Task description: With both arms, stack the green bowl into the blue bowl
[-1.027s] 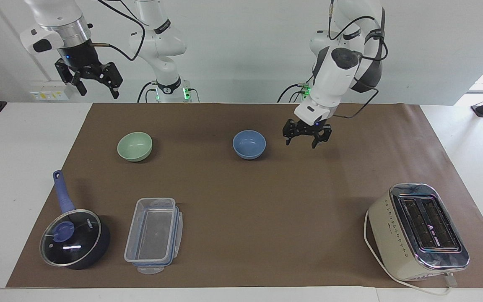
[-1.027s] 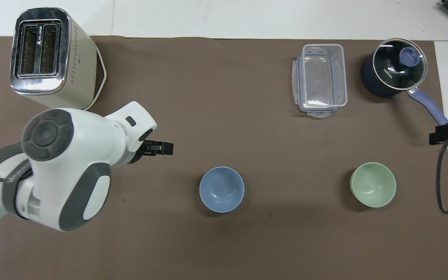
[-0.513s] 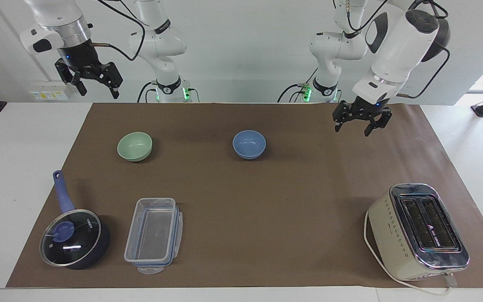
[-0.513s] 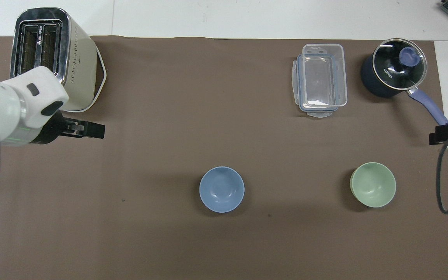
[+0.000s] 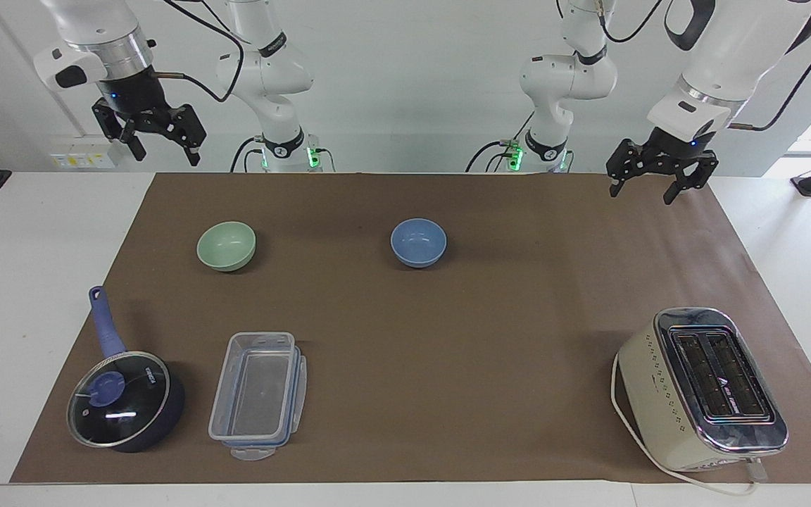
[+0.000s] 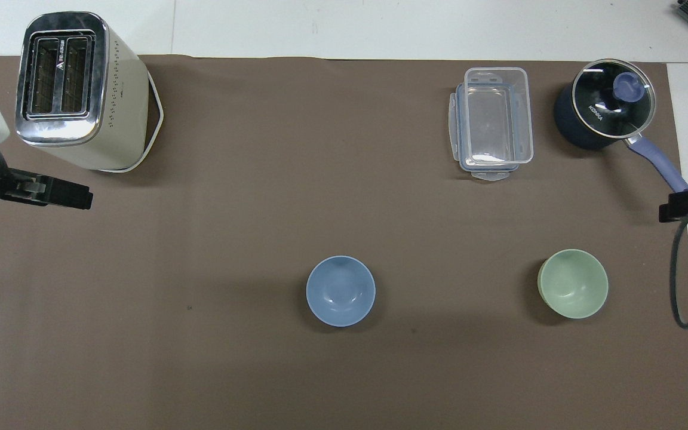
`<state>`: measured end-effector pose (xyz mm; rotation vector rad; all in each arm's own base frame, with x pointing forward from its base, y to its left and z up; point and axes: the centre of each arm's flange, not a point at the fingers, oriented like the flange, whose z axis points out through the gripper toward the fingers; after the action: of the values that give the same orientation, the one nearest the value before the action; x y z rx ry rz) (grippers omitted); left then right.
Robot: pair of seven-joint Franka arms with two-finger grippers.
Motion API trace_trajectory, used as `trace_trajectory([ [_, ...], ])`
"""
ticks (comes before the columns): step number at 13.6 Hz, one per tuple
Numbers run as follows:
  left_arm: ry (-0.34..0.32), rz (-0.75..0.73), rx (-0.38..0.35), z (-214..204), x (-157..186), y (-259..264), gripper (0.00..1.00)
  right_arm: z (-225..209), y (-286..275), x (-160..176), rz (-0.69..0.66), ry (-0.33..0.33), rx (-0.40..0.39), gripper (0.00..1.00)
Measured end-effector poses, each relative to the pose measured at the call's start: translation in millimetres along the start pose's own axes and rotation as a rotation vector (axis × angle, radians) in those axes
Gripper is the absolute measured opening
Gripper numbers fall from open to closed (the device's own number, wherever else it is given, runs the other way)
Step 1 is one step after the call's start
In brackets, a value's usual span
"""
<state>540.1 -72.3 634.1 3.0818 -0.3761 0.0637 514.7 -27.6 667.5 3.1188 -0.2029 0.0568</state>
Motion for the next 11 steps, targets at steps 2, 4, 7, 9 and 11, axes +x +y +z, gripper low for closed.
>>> trace_trajectory([
  [2,-0.003,0.005,0.004,-2.3,-1.4,-6.0,1.0,0.0,0.0,0.0,0.0,0.0,0.0,1.0],
  [4,-0.005,0.006,0.004,-2.1,-1.8,-9.3,1.0,0.0,0.0,0.0,0.0,0.0,0.0,1.0],
  [7,-0.007,0.008,0.004,-1.4,-1.6,-8.6,1.0,0.0,0.0,0.0,0.0,0.0,0.0,1.0],
  [9,-0.007,0.008,0.004,-1.3,-1.5,-8.3,1.0,0.0,0.0,0.0,0.0,0.0,0.0,1.0],
  [11,-0.007,0.009,0.004,-1.3,-1.4,-8.1,1.0,0.0,0.0,0.0,0.0,0.0,0.0,1.0],
])
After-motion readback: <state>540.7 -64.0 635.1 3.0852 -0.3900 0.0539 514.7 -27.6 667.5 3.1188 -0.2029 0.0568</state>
